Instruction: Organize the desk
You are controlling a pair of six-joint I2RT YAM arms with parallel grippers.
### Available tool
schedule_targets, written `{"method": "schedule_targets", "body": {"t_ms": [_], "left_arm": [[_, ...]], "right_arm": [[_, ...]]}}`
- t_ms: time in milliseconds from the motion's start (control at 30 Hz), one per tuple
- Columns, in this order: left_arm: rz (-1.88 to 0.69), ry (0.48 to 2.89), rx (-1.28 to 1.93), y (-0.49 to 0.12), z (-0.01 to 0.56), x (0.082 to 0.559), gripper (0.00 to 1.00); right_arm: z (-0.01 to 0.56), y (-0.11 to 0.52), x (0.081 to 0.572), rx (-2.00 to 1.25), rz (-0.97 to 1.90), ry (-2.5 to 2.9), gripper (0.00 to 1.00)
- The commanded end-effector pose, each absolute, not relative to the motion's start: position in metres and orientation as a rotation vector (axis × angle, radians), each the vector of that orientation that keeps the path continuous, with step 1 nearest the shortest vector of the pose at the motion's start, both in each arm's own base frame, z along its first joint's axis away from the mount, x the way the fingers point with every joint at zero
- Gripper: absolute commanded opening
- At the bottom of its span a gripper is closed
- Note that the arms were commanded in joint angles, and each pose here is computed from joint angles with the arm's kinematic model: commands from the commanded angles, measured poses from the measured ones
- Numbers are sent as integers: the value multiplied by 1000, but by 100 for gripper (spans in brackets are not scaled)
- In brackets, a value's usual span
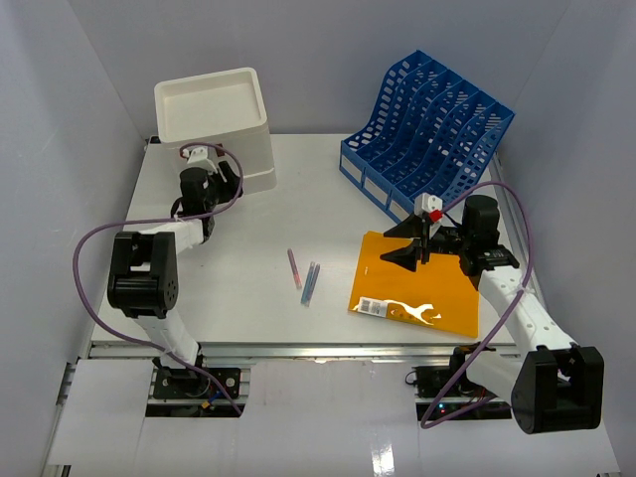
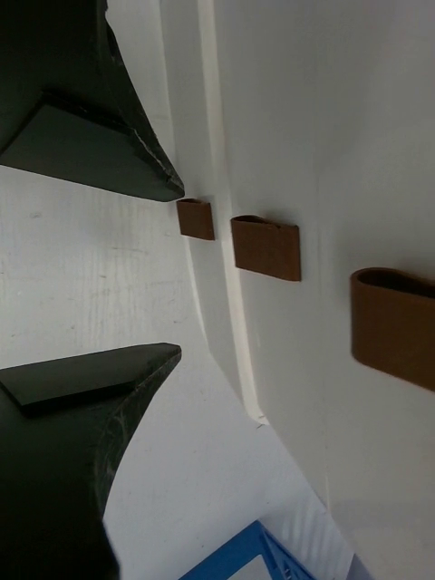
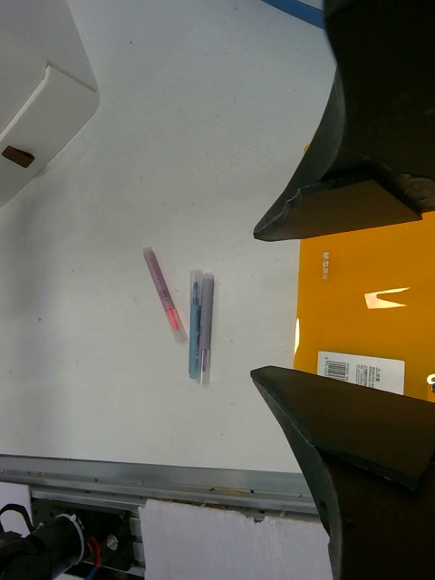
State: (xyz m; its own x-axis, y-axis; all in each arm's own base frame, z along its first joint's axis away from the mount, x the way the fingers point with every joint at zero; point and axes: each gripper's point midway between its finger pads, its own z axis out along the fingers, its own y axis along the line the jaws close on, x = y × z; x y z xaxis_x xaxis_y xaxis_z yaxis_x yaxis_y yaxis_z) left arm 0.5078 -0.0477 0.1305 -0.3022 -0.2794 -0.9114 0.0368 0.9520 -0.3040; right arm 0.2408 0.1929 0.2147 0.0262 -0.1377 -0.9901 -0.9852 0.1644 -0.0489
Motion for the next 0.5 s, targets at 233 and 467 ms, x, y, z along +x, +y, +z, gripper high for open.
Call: {"method": "schedule_targets", "body": {"t_ms": [233, 467], "left_arm": [[-239, 1756, -242, -32, 163, 551, 66], [-212, 1770, -308, -24, 161, 552, 36]], "right_arm": [[215, 191, 247, -1204, 969, 1353, 64], [212, 191, 246, -1204, 979, 1370, 64]]}}
